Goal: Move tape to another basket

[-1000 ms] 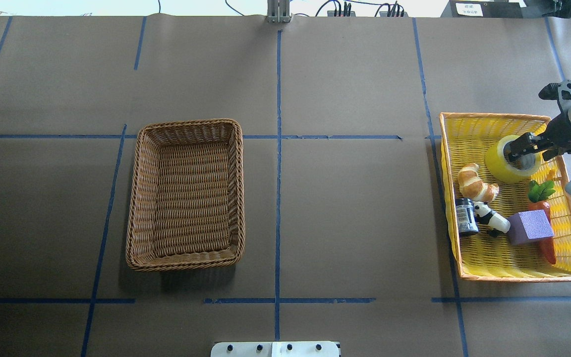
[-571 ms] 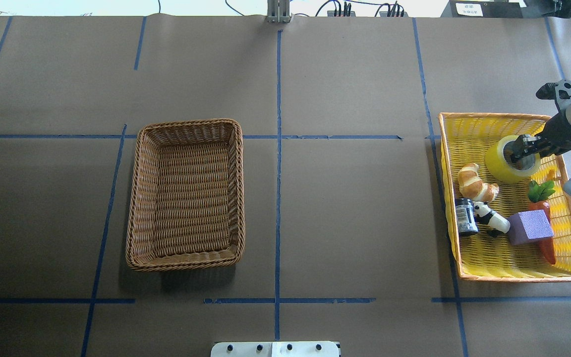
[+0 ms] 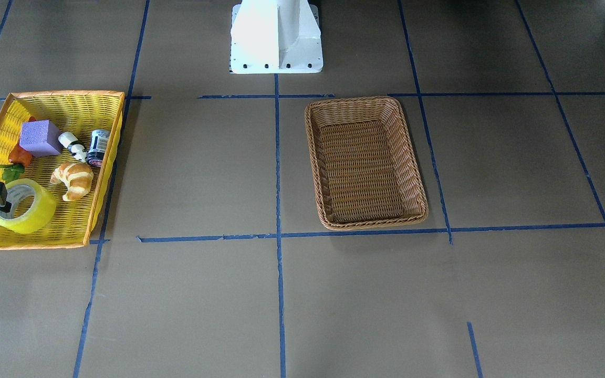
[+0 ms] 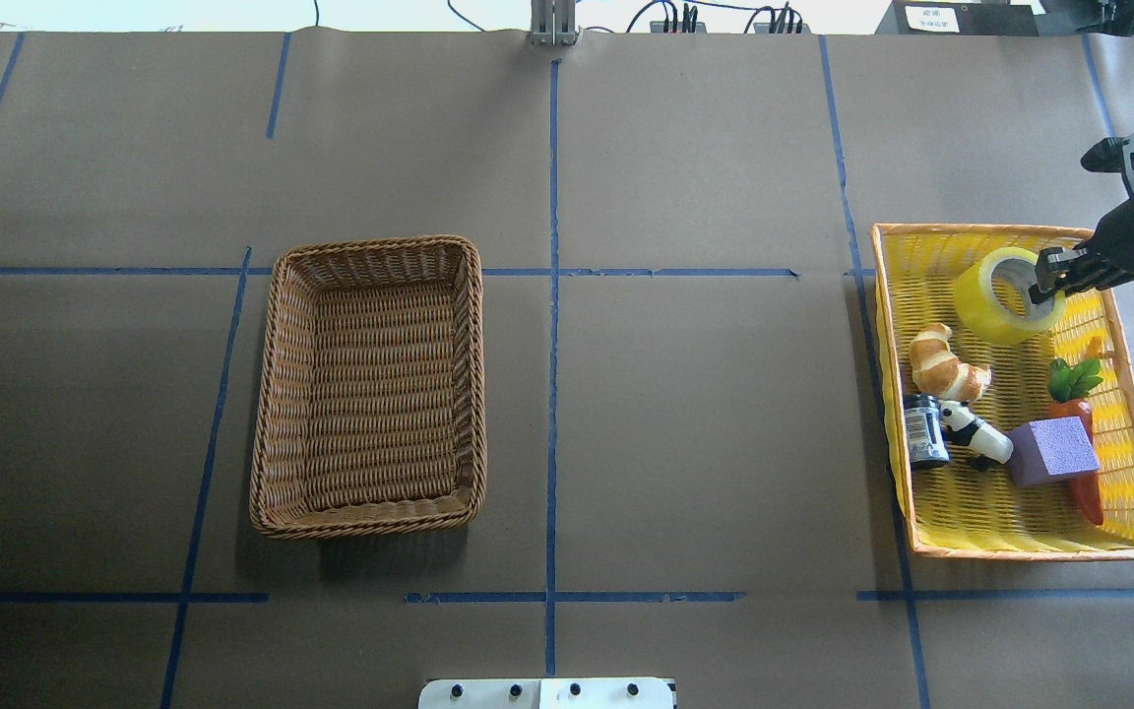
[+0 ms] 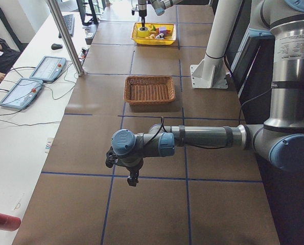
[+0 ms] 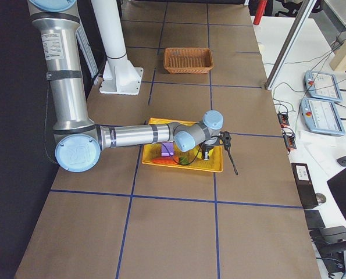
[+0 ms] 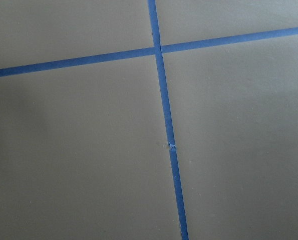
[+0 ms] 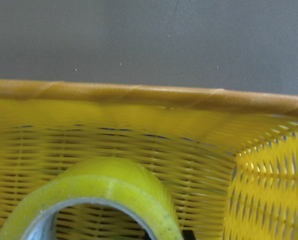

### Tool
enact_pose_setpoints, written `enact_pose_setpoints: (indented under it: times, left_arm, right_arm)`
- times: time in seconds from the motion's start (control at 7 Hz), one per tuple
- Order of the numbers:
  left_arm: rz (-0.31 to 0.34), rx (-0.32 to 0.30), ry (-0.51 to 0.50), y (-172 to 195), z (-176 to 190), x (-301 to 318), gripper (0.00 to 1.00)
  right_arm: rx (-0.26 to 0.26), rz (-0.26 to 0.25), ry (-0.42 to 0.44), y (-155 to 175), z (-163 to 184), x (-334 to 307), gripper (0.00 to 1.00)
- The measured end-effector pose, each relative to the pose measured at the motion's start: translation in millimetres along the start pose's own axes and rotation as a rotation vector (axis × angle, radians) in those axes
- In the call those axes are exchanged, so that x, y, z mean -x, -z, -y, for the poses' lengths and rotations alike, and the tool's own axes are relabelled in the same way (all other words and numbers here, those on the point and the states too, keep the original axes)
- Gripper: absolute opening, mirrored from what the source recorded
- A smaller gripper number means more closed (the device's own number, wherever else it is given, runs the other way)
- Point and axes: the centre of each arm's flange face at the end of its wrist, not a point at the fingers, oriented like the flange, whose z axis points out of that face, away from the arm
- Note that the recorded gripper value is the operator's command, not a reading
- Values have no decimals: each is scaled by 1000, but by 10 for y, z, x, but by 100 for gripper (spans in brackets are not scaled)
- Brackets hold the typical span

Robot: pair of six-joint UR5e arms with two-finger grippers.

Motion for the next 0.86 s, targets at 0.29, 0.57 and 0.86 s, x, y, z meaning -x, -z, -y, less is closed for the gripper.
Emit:
enact_pose_setpoints:
  times: [0.29, 0.57, 0.86]
  left_arm:
    - [-20, -16, -13, 53, 22, -82, 100]
    - [-19, -53, -22, 192, 107, -260, 100]
    - [-20, -141, 13, 286, 285, -609, 100]
  right_arm:
    - [-19, 111, -10, 437, 51, 120, 0]
    - [-54, 179, -65, 800, 167, 597, 0]
    - [-67, 244, -118, 1055, 186, 1317, 0]
